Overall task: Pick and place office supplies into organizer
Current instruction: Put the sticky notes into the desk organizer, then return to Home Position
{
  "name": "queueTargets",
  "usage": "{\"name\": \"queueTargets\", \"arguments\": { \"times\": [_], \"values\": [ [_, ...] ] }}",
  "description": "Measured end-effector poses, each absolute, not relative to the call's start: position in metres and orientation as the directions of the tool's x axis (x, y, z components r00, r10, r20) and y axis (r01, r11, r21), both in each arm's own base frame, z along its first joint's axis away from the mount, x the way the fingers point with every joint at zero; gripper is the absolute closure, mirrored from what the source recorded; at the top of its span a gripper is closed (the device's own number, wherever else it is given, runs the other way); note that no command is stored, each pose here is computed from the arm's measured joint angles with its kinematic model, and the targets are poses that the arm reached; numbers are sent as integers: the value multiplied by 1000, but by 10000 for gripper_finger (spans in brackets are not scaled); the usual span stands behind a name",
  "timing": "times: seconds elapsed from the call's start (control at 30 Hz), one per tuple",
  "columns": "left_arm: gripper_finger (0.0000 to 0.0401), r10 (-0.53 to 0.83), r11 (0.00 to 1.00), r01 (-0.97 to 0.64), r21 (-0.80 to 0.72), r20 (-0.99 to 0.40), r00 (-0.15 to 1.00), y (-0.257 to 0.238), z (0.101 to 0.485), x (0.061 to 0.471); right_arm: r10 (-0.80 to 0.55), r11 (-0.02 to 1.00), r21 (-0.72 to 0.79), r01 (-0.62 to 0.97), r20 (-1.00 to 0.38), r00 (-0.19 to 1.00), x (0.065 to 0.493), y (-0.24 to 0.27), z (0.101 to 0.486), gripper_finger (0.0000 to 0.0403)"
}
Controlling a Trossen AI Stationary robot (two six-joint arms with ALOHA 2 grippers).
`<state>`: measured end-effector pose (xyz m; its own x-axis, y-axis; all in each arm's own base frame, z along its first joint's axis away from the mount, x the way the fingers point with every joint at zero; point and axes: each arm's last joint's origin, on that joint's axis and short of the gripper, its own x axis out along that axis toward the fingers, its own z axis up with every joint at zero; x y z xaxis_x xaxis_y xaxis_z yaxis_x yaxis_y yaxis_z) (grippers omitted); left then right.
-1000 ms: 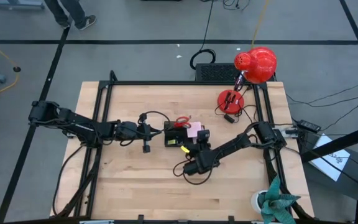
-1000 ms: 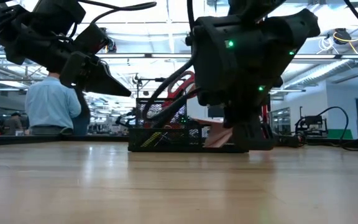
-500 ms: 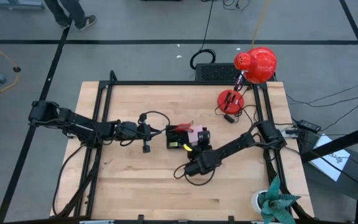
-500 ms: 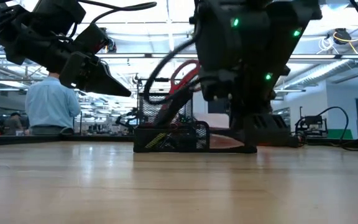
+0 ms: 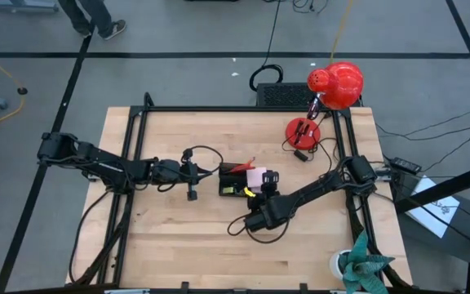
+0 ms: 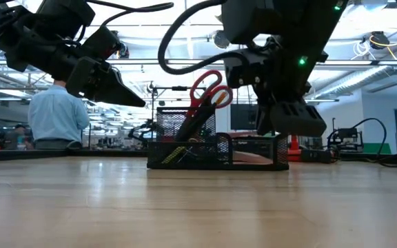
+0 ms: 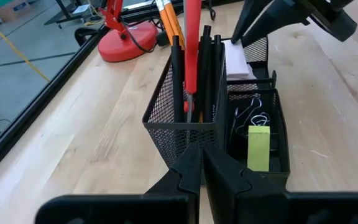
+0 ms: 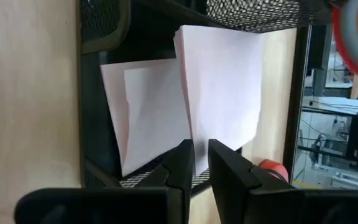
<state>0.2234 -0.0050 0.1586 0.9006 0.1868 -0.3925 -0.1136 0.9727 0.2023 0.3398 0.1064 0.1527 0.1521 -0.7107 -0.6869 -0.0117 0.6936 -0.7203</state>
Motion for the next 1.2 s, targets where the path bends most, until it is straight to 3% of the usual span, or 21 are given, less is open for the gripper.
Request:
{"name": "queueTargets", "arguments": {
  "times": [0.3, 0.83, 1.0, 1.1, 1.2],
  "values": [
    [375, 187, 972, -112, 206, -392, 901, -5, 159, 223, -594, 797, -604, -24, -790, 150, 341, 113, 154, 358],
    [375, 178, 971, -97, 220, -391, 903, -7, 159, 223, -607, 787, -616, 23, -768, 204, 339, 120, 169, 360],
    [375, 103, 956, -4, 293, -323, 941, -25, 165, 225, -479, 850, -526, 19, -759, 441, 328, 145, 219, 394],
    [375, 34, 946, 48, 322, -245, 969, -40, 177, 223, -343, 869, -492, -53, -675, 653, 314, 155, 246, 397],
    [375, -60, 935, 106, 339, -143, 988, -56, 198, 220, -182, 912, -400, -92, -595, 783, 290, 144, 255, 400]
  ]
}}
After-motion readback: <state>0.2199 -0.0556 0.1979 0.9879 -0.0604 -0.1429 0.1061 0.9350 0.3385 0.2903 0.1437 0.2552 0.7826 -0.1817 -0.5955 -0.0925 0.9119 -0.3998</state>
